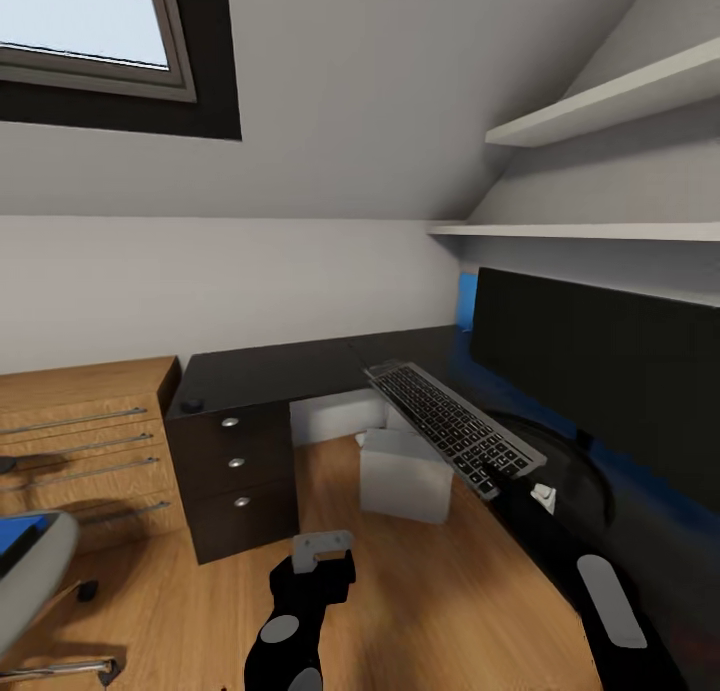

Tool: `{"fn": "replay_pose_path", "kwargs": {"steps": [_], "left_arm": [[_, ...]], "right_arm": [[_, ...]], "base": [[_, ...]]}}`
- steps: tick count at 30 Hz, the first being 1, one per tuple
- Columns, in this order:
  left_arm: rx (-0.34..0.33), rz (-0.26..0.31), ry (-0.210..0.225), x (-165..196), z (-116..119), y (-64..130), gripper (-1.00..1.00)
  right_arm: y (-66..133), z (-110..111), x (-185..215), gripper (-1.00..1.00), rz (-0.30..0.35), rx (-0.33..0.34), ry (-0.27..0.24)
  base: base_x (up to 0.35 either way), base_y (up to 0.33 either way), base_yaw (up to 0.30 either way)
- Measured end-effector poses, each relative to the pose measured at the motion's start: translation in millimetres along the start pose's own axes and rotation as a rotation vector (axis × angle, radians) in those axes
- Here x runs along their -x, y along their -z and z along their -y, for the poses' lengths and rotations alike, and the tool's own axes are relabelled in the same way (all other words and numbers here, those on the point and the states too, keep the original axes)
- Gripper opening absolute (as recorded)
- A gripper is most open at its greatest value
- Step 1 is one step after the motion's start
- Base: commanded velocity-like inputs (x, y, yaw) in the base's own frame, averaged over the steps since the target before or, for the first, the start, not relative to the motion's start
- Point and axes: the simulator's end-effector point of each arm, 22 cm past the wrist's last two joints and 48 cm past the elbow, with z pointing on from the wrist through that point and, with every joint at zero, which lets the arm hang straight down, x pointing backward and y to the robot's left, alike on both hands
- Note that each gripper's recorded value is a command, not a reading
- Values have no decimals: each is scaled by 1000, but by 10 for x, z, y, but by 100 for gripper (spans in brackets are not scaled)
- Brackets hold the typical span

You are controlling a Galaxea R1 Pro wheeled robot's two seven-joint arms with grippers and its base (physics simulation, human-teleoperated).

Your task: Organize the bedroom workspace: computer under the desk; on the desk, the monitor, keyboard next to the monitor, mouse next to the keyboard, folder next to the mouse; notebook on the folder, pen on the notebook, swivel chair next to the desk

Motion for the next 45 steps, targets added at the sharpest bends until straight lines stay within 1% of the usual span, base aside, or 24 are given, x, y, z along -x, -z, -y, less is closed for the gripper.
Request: {"fn": "replay_pose_path", "kwargs": {"steps": [2, 4, 6, 9, 14, 16, 18, 19, 20, 23, 24, 25, 26, 27, 33, 40, 43, 45], "left_arm": [[0, 0, 0, 0, -2, 0, 100], [0, 0, 0, 0, -2, 0, 100], [1, 0, -1, 0, -5, -1, 100], [0, 0, -1, 0, -3, -1, 100], [1, 0, -1, 0, -4, 0, 100], [0, 0, -1, 1, -3, 1, 100], [1, 0, -1, 1, -6, 1, 100], [1, 0, -1, 1, -6, 2, 100], [1, 0, -1, 0, -6, 2, 100], [1, 0, -1, 0, -6, 2, 100], [1, 0, -1, 0, -6, 2, 100], [1, 0, -1, 0, -6, 2, 100], [1, 0, -1, 0, -6, 2, 100], [1, 1, -2, 2, -7, 2, 100], [-1, 1, -2, 2, 5, 6, 100], [0, 1, -2, 1, 3, 5, 100], [-1, 1, -2, 1, 5, 5, 100], [-3, -3, 5, -4, 25, 8, 100]], "right_arm": [[21, 28, 23, -100, 0, -9, 9], [75, 115, 31, -100, -5, -33, 26], [124, 223, 11, -100, -18, -67, 61], [140, 268, 3, -100, -24, -84, 76], [142, 265, 13, -100, -20, -87, 75], [163, 345, 52, -100, -6, -122, 71], [213, 507, 129, -100, 19, -193, 53], [222, 532, 149, -100, 27, -205, 35], [232, 564, 171, -100, 41, -221, 6], [207, 541, 122, -100, 39, -211, -12], [174, 506, 60, -100, 40, -193, -40], [165, 483, 55, -100, 44, -182, -57], [150, 436, 52, -100, 53, -159, -92], [145, 412, 53, -100, 55, -148, -105], [150, 424, 60, -100, 63, -143, -129], [152, 436, 58, -100, 64, -145, -133], [162, 541, 0, -100, 54, -167, -144], [155, 519, 4, -100, 64, -165, -150]], "base": [[-229, -265, 0], [-226, -267, 0], [-225, -268, 0], [-224, -268, 0], [-192, -216, 0], [-65, -101, 0], [-23, -37, 0], [-2, -4, 0], [-2, -2, 0], [-1, -1, 0], [0, 0, 0], [0, 0, 0], [0, 0, 0], [0, -47, 0], [0, -36, 0], [0, -185, 0], [0, -34, 0], [0, 0, 0]]}}
